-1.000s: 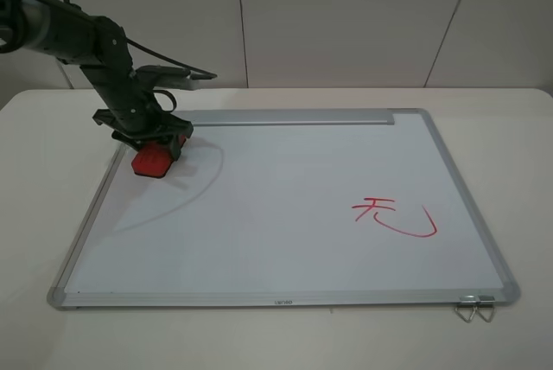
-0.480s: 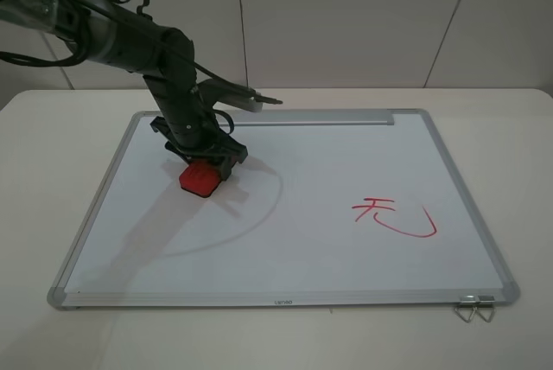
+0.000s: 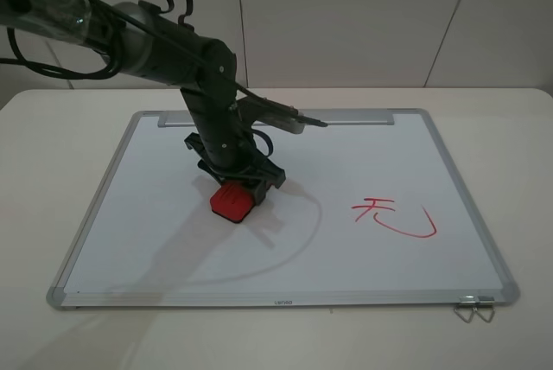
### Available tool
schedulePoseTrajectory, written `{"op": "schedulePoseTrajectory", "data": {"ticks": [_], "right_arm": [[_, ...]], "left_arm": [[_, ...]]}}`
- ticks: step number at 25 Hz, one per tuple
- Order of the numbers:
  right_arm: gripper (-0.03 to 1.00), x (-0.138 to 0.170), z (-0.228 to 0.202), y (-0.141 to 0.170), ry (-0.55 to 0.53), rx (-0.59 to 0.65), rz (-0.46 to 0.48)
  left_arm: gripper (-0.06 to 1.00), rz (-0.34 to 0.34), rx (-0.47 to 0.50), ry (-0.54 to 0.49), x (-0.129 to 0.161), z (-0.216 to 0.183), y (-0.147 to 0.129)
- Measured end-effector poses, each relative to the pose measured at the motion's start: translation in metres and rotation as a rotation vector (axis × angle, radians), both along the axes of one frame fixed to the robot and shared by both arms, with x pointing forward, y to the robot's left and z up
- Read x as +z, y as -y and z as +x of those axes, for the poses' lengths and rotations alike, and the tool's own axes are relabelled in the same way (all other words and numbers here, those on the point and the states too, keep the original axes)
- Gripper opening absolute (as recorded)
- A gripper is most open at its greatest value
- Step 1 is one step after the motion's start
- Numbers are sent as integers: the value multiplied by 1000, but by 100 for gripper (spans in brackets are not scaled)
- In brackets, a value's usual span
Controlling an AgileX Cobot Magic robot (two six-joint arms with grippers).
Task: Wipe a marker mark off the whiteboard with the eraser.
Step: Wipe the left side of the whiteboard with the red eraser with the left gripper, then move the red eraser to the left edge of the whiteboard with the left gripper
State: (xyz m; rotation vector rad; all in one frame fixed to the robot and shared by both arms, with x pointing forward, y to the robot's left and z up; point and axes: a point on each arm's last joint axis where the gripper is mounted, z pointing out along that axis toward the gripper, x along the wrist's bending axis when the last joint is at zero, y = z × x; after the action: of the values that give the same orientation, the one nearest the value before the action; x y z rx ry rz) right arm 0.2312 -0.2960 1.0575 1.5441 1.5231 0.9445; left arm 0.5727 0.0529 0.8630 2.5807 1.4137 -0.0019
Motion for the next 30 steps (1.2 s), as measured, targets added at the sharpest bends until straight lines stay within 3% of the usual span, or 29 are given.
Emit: {"op": "schedulePoseTrajectory", "data": {"ticks": [6,11,14,21,30], "right_arm": [[71,0,0,0,0,0,0],[71,0,0,0,0,0,0],[71,0,0,0,0,0,0],[71,0,0,0,0,0,0],[71,0,0,0,0,0,0]], "left_arm": [[57,-41,80,-37,25,-9,-8],[57,-94,186,31,71,-4,-22],[57,-94,242,51,84,-1,-34],[57,17,323,90,81,-20,-63],[57,16,449,94,66,-61,-107]]}}
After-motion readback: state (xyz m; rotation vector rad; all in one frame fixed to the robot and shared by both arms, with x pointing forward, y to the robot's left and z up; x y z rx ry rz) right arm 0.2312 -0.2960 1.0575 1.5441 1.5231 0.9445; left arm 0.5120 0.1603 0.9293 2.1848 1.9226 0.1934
